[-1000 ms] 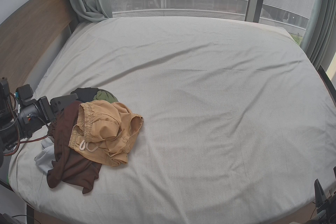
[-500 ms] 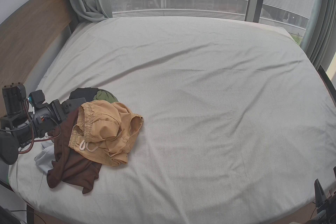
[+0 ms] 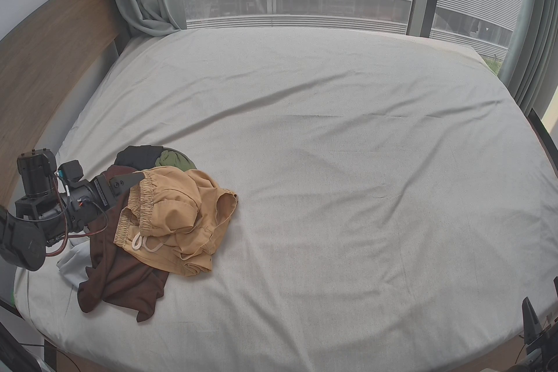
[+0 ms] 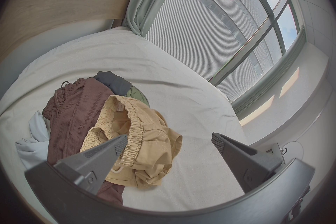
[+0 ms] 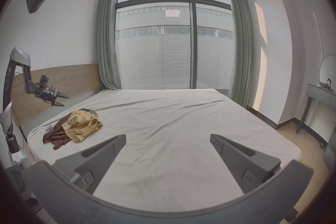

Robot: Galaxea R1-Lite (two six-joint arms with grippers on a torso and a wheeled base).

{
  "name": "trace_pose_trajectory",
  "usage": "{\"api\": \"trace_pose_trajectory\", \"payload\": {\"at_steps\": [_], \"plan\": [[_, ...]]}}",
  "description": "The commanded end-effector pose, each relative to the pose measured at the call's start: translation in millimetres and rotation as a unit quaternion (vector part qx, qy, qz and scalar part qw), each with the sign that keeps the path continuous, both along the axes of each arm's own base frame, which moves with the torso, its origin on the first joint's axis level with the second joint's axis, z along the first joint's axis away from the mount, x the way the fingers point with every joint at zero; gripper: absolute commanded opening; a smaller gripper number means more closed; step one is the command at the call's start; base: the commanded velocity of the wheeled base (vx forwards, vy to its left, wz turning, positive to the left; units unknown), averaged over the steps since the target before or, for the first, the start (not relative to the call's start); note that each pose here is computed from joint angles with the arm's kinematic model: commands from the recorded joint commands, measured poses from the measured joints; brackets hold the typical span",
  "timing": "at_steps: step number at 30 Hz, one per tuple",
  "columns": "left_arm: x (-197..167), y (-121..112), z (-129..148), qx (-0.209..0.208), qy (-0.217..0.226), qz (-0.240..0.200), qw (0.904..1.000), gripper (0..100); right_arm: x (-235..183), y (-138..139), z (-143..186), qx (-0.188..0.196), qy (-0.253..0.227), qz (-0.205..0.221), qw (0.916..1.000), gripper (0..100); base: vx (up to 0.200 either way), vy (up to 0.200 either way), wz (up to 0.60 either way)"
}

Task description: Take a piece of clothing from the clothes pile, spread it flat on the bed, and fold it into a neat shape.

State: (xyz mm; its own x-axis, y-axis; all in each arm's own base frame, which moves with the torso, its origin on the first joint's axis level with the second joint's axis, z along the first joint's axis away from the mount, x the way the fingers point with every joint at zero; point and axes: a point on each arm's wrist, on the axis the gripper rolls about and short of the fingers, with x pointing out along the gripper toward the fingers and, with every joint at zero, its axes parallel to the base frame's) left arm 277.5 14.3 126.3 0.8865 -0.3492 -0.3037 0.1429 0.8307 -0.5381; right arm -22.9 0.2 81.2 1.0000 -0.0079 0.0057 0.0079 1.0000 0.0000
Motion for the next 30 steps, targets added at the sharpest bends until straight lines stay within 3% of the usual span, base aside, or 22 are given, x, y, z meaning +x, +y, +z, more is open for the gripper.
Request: {"api": "trace_pose_trajectory", "payload": {"at_steps": [1,16,30], "plan": [[8,3,-16,-0.002,0.022,0.004,0.9998,100,1,0,-5,0.001,0.004,0.0,1.0,100,0.0,0.0,0.0],[36,6,-52,-0.006,0.03,0.005,0.9995,100,1,0,-5,0.001,0.004,0.0,1.0,100,0.0,0.0,0.0],[53,4,-53,-0.022,0.021,-0.011,0.9995,100,1,0,-5,0.003,0.004,0.0,1.0,100,0.0,0.0,0.0]]}}
